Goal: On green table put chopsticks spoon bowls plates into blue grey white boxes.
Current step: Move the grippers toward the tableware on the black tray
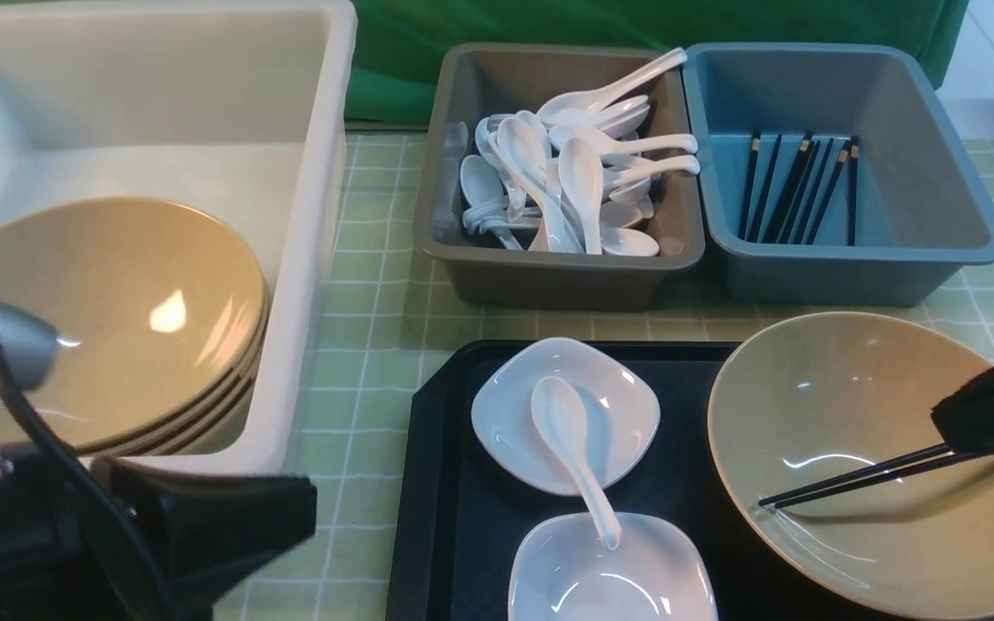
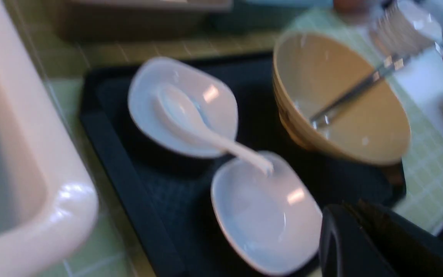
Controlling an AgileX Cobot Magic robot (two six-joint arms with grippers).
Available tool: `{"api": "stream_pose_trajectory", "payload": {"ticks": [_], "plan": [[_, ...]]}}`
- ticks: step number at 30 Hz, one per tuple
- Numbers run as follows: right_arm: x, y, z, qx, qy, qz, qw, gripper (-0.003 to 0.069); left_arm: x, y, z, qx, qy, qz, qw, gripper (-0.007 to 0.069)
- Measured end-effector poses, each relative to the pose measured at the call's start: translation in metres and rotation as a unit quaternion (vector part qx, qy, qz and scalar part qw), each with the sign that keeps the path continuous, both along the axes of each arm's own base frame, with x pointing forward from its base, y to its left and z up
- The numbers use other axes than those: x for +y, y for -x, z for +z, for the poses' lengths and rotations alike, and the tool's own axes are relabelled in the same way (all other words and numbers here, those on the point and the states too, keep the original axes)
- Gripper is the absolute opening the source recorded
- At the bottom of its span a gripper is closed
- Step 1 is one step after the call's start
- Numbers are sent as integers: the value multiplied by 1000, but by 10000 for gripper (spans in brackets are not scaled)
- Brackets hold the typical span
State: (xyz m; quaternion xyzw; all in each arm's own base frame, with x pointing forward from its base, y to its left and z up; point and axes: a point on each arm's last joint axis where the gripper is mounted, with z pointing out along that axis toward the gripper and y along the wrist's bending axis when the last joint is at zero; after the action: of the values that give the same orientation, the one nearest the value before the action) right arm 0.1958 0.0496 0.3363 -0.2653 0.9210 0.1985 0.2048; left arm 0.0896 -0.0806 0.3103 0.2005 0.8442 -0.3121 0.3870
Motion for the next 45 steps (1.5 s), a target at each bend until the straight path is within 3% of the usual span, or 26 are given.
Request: {"api": "stream_pose_trajectory", "payload": {"ticks": [2, 3, 8, 11, 12, 16, 21, 27, 39, 45], "plan": [[4, -13, 2, -29, 39, 111, 993, 236, -1, 3, -2, 6, -14, -21, 1000, -2], [6, -19, 3, -40, 53, 137, 988, 236, -1, 3, -3, 8, -17, -26, 999, -2], [16, -42, 0, -47, 135, 208, 968, 236, -1, 6, -5, 18, -27, -42, 999, -2], [23, -53, -15, -37, 230, 281, 931, 236, -1, 10, -6, 22, -34, -56, 998, -2], [24, -55, -17, -35, 235, 285, 928, 236, -1, 10, -6, 22, -34, -56, 998, -2], [30, -68, -38, -13, 325, 352, 878, 251, -2, 17, -4, -8, -52, -93, 994, -2], [33, -76, -51, 6, 354, 381, 854, 305, -1, 24, 9, -31, -82, -136, 987, -2], [33, -90, -76, 48, 372, 387, 842, 370, 1, 24, 20, -57, -101, -137, 984, -2], [34, -98, -124, 126, 375, 412, 821, 377, 3, 24, 20, -58, -110, -138, 983, -2], [33, -99, -136, 141, 381, 402, 821, 364, 3, 24, 19, -57, -110, -138, 983, -2]]}}
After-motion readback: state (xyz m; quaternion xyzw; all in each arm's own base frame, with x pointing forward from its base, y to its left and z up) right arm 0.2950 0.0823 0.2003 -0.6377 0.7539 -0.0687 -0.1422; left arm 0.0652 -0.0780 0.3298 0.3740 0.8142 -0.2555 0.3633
